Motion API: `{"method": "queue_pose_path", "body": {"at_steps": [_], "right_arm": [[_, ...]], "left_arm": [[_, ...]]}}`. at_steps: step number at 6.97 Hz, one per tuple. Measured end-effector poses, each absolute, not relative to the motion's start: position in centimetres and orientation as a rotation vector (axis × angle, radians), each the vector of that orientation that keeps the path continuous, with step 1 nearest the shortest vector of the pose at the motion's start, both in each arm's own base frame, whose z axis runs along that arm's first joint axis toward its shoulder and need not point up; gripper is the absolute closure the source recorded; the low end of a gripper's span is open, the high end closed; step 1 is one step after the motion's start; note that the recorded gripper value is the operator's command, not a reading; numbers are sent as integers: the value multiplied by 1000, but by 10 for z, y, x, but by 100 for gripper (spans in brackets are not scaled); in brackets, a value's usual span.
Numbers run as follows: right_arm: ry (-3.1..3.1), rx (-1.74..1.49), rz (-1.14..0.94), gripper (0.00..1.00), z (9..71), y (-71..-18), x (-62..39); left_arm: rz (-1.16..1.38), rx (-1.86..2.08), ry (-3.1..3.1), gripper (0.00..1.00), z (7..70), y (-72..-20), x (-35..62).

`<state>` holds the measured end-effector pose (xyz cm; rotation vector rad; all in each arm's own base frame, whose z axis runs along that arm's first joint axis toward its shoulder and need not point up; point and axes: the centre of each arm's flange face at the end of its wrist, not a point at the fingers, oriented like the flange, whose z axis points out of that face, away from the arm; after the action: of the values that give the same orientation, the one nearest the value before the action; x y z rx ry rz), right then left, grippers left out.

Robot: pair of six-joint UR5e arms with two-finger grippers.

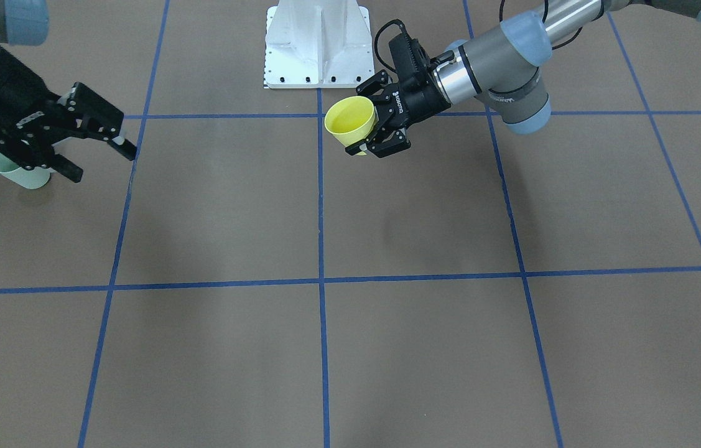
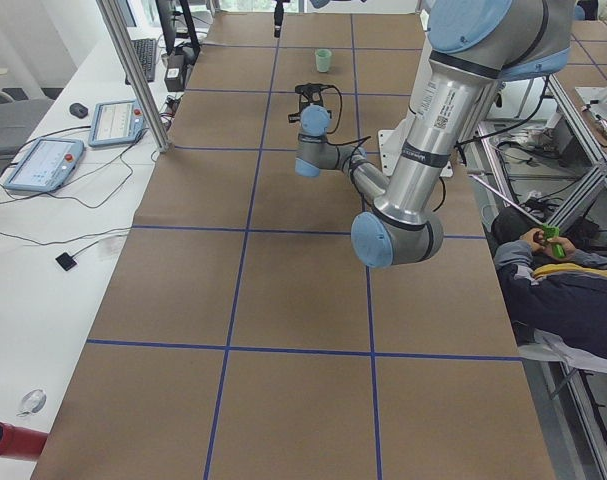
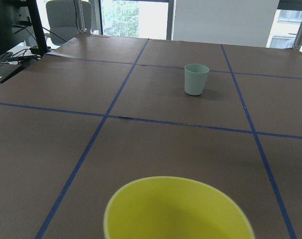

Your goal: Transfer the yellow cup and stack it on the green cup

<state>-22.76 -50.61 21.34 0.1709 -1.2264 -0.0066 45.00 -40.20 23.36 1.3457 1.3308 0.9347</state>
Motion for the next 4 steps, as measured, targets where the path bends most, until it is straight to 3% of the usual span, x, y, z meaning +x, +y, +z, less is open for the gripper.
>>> {"method": "queue_pose_path", "body": {"at_steps": [4], "right_arm": [[-1354, 142, 9, 1, 156, -453, -328]], "left_arm": [[912, 1366, 1338, 78, 232, -393, 459]]}}
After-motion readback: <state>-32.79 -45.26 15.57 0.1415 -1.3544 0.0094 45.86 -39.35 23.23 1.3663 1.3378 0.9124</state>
